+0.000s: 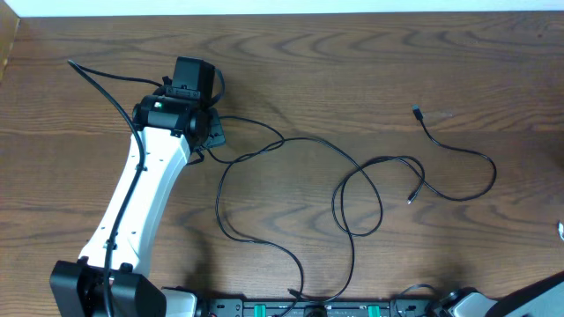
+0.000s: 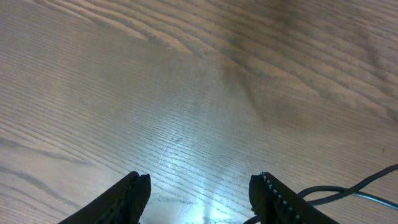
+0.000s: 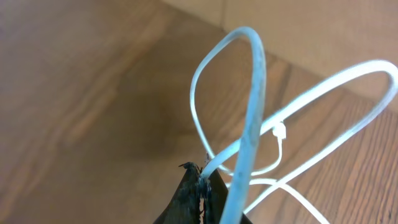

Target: Untangle cables

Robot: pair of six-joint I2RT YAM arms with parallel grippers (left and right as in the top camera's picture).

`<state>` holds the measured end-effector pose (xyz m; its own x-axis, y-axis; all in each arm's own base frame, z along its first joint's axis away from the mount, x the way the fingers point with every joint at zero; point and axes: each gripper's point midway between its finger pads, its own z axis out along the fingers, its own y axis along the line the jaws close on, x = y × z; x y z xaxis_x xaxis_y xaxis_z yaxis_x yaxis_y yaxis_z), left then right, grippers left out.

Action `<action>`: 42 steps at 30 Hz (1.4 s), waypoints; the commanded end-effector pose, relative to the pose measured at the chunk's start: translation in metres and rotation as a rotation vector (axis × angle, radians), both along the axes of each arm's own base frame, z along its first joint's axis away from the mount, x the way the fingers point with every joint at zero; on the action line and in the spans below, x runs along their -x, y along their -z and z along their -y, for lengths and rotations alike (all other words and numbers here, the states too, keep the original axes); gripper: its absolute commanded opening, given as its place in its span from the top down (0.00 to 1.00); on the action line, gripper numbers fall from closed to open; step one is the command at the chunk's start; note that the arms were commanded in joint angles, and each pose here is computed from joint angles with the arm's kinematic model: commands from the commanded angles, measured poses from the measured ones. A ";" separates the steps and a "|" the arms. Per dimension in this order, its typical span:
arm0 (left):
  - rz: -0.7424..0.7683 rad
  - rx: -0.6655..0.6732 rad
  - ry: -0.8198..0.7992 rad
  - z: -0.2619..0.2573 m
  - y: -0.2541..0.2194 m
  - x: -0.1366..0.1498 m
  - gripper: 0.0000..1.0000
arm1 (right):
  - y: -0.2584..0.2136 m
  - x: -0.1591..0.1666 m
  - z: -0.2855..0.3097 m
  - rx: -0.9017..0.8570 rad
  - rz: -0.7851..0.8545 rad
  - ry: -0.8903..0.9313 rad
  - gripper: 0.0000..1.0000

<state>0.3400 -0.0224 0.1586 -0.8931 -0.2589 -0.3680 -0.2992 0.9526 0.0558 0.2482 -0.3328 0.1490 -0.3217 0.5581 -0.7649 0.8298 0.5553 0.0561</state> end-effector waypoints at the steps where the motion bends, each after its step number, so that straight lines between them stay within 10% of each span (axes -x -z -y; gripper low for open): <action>1: -0.006 -0.004 -0.002 -0.001 -0.001 0.002 0.43 | 0.016 0.005 0.017 -0.052 0.044 0.018 0.99; 17: -0.007 -0.004 -0.002 -0.001 -0.001 0.003 0.43 | 0.064 0.034 0.061 -0.115 0.078 0.135 0.98; 22: -0.007 -0.004 -0.002 -0.001 -0.001 0.003 0.43 | 0.064 0.029 0.058 -0.134 0.104 0.106 0.20; 25: -0.007 -0.004 -0.002 -0.001 -0.001 0.003 0.43 | 0.066 0.030 0.057 -0.156 0.119 0.122 0.01; 42: -0.006 -0.004 -0.002 -0.001 -0.001 0.003 0.36 | 0.026 -0.050 -0.034 -0.423 0.487 -0.431 0.01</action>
<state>0.3377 -0.0220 0.1577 -0.8976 -0.2561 -0.3589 -0.2965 0.9530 0.0616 0.2745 -0.3322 0.1011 -0.2207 0.7367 -0.6392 0.5800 0.6260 0.5212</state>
